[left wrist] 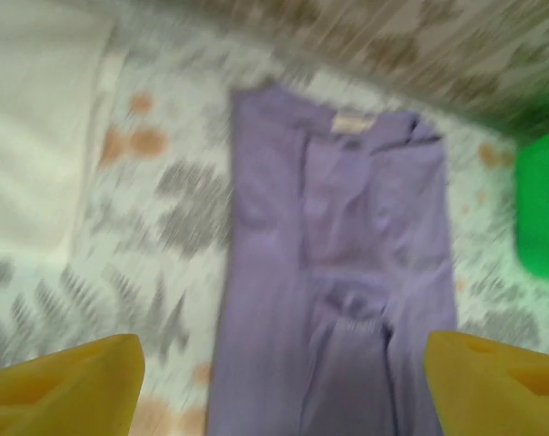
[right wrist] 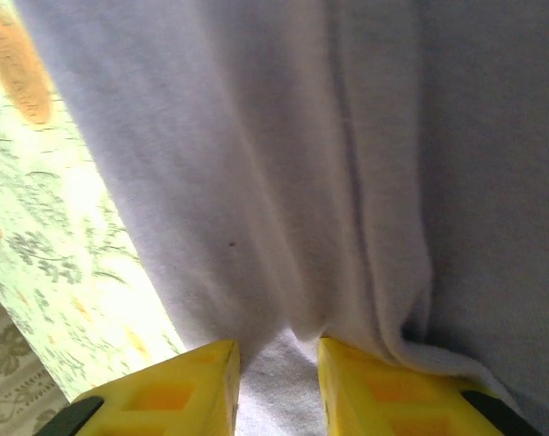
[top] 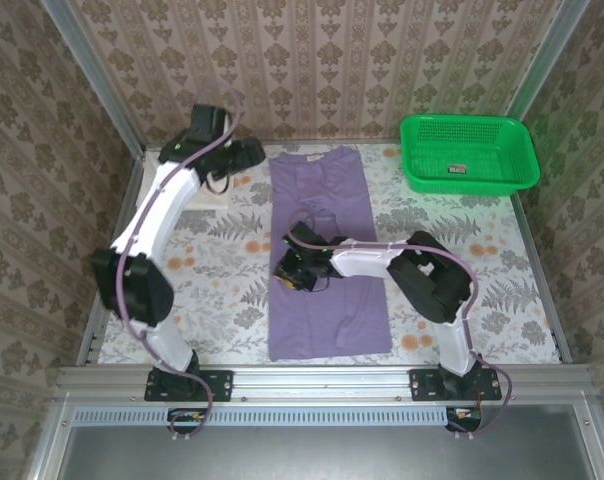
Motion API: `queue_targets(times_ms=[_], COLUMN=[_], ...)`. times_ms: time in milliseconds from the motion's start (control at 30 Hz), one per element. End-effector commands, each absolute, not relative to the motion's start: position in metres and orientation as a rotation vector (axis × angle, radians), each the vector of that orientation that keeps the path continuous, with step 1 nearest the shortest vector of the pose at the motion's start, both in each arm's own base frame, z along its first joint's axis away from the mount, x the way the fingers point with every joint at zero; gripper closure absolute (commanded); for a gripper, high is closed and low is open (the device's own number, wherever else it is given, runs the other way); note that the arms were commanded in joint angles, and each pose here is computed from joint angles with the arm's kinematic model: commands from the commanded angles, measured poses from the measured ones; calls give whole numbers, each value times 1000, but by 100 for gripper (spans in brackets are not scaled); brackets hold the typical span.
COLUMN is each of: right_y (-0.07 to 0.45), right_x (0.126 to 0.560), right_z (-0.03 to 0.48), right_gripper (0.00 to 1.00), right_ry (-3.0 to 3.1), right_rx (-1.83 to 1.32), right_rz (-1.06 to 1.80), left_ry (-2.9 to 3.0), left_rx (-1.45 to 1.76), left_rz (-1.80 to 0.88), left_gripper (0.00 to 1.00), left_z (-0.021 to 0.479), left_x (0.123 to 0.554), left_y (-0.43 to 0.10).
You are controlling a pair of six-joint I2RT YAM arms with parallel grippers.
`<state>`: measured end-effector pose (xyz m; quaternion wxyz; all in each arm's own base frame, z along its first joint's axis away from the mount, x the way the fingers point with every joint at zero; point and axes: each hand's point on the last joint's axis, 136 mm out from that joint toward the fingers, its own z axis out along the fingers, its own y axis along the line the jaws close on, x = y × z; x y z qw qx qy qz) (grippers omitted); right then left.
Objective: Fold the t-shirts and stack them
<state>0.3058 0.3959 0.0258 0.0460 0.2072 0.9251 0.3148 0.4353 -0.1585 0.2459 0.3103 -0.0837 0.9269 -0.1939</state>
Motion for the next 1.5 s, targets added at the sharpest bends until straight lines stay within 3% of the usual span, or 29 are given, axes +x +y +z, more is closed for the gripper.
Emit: queue_targets(times_ms=[0,133,300,400,500,667,900,1133,1467], right_y=[400,400,379,334,267,190,173,177,189], right_x=[317,327,325,318,302,237,150,124,99], right_z=[6,25,90,125,128,101,52,34,25], right_gripper=[66,59,46,41,40,41,54,58,60], right_ry=[2820,2809,2778,2723,2699,2765,3057,3129,3199], right_rx=[714,581,268,172,278,348,361,396,337], right_rz=[828,796,817,768,750,702,748,777,760], left_ry=[2650,2736,2791,2860,2964,3127,3219,3336,3399], left_rx=[-280,-289,-324,-294,-258,-337,-591,-602,-521], left_rz=[-469,-462,-517,-618,-688,-655,-806,-753,-658], left_gripper=[18,19,21,27,34,42,49,55,57], left_z=[171,150,146,144,135,106,69,45,22], left_x=[397,359,317,286,247,183,125,101,85], left_y=[-145,-128,-112,-121,-128,-124,-141,-142,-141])
